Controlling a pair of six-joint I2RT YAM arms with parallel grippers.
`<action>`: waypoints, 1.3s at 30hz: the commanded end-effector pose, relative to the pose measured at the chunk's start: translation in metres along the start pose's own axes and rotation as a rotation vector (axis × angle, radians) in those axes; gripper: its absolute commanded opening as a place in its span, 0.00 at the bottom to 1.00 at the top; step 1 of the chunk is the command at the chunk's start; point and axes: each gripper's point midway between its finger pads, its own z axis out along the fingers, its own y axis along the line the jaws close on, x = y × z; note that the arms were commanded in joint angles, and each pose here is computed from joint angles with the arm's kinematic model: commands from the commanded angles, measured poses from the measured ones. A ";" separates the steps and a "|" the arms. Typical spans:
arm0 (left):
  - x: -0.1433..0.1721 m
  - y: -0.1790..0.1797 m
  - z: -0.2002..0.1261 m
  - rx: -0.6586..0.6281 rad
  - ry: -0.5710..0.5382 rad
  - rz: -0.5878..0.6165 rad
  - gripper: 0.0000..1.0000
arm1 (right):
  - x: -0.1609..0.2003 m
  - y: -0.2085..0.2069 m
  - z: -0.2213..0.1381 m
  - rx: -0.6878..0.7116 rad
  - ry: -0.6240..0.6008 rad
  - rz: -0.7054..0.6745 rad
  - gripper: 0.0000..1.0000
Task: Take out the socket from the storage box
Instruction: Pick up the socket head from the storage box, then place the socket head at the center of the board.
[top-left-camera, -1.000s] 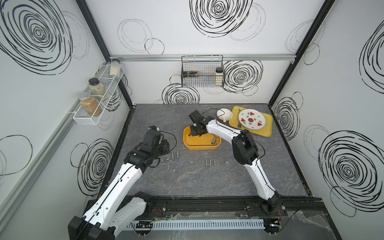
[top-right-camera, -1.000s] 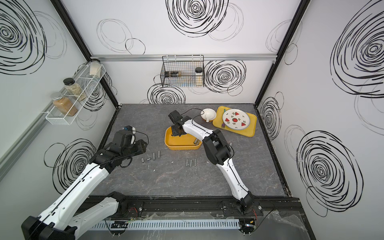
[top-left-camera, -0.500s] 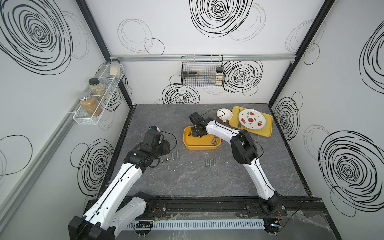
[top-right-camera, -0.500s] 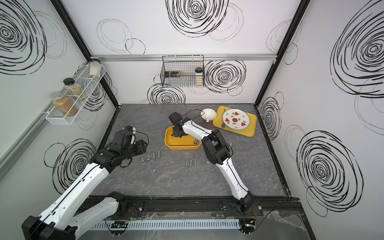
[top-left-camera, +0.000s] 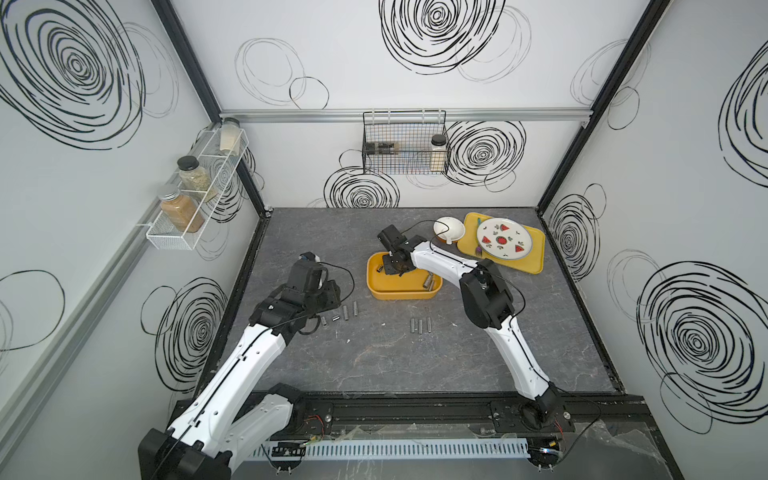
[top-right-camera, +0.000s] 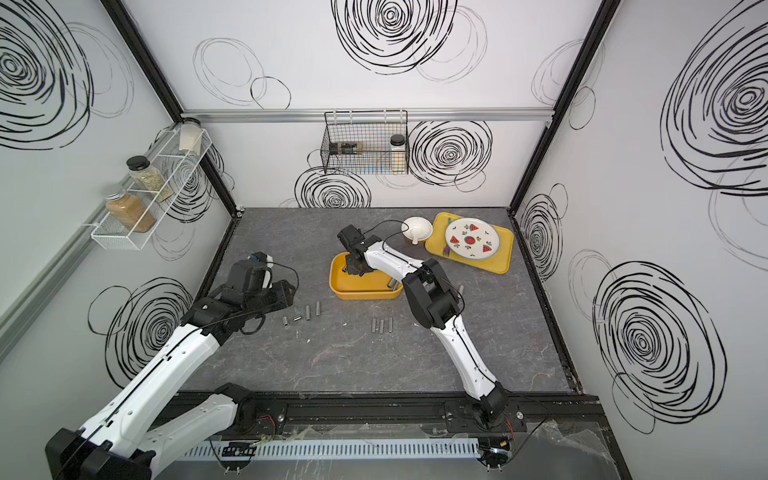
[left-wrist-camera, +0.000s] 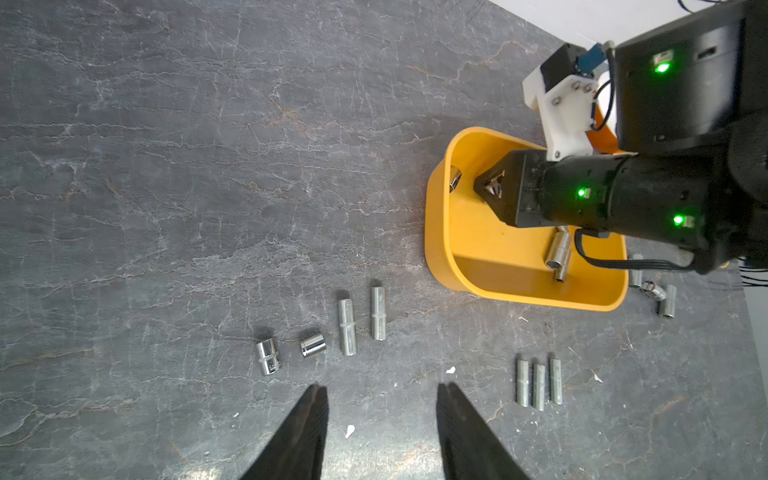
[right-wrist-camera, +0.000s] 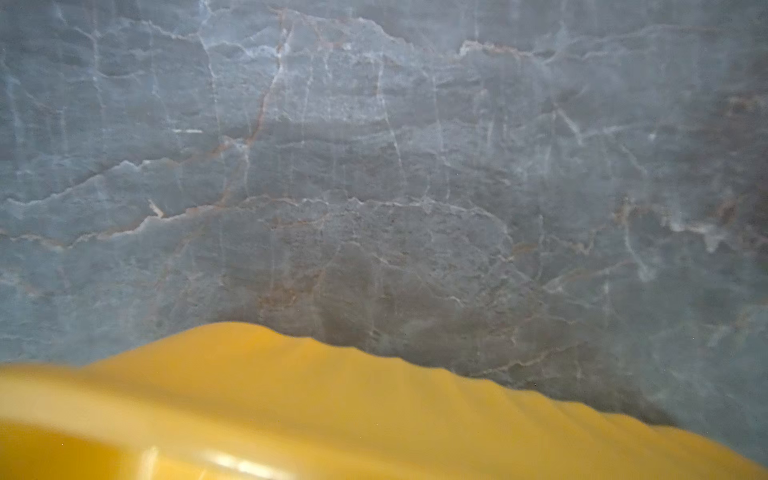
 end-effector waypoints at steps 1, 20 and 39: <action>-0.007 -0.003 0.001 0.019 -0.029 0.006 0.50 | 0.012 -0.002 -0.004 0.012 0.034 -0.010 0.22; -0.007 -0.002 0.000 0.016 -0.029 0.004 0.50 | -0.024 -0.050 -0.149 0.061 -0.226 0.037 0.18; -0.005 -0.005 0.001 0.032 -0.019 0.010 0.50 | 0.112 -0.285 -0.163 0.348 -0.174 0.489 0.21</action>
